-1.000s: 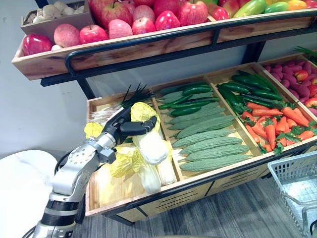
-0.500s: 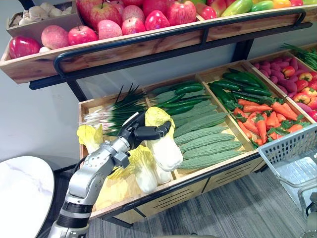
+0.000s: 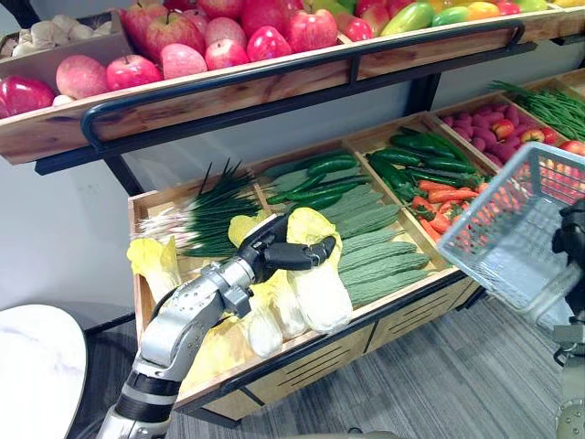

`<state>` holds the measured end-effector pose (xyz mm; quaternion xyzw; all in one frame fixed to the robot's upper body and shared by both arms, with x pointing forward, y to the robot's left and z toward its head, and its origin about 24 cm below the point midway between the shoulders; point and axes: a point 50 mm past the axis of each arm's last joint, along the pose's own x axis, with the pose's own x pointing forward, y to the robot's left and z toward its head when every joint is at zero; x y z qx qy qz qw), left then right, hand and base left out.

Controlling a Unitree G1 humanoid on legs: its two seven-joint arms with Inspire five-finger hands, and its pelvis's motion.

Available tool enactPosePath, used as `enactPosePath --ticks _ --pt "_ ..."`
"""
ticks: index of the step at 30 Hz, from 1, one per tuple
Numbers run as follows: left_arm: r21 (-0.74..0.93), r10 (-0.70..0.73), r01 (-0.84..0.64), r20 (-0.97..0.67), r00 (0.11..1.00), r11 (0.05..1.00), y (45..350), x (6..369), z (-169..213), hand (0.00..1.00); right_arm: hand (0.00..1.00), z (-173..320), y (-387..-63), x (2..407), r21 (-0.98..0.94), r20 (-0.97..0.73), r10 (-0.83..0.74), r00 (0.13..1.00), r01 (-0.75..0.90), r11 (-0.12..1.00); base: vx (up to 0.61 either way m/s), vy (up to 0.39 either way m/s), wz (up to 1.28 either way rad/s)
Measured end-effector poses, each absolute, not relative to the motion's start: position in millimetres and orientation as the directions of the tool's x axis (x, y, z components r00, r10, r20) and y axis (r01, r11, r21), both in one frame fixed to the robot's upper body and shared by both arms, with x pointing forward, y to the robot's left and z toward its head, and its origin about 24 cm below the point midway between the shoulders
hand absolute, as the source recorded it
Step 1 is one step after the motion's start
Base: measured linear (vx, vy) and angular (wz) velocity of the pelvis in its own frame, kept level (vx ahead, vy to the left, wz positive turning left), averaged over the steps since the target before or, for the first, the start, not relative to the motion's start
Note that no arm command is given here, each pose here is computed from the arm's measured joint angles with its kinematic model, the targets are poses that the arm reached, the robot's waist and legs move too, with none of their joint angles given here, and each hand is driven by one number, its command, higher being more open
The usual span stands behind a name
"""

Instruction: Pick vegetable in the basket

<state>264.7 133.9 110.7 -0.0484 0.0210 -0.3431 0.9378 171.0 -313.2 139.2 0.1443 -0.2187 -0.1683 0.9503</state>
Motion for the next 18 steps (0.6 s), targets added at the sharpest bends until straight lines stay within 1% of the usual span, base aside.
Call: enactPosePath --ticks 2,4,6,11,13,16,18 --pt "-0.096 -0.629 0.627 0.010 0.777 0.773 135.4 266.1 113.5 0.00 0.00 146.7 -301.2 183.6 0.331 0.388 -0.291 0.875 0.162 0.930 0.03 -0.069 -0.56" --pt "-0.085 -0.600 0.599 0.014 0.800 0.796 137.1 267.4 114.6 0.00 0.00 156.6 -282.6 203.0 0.325 0.416 -0.149 0.897 0.006 0.946 0.01 -0.066 -1.10" --pt "-0.072 -0.586 0.587 0.042 0.810 0.806 137.4 268.0 119.1 0.00 0.00 169.2 -269.1 215.4 0.303 0.447 -0.033 0.894 -0.117 0.946 -0.02 -0.005 -1.10" --pt "0.002 -0.596 0.598 0.095 0.798 0.801 137.6 276.2 139.4 0.00 0.00 185.2 -253.4 221.0 0.233 0.472 0.088 0.877 -0.220 0.947 -0.08 0.063 -0.33" --pt "0.060 -0.599 0.596 0.106 0.794 0.801 141.8 278.1 149.5 0.00 0.00 187.0 -241.8 225.7 0.207 0.456 0.169 0.874 -0.288 0.935 -0.11 0.049 -0.25" --pt "0.140 -0.600 0.584 0.133 0.789 0.799 144.9 283.1 168.4 0.00 0.00 185.5 -218.9 236.2 0.171 0.396 0.319 0.861 -0.411 0.896 -0.12 0.063 -0.38" --pt "0.162 -0.601 0.581 0.141 0.786 0.798 145.4 284.3 173.5 0.00 0.00 178.3 -206.8 238.3 0.170 0.347 0.393 0.851 -0.469 0.867 -0.10 0.040 -0.34"
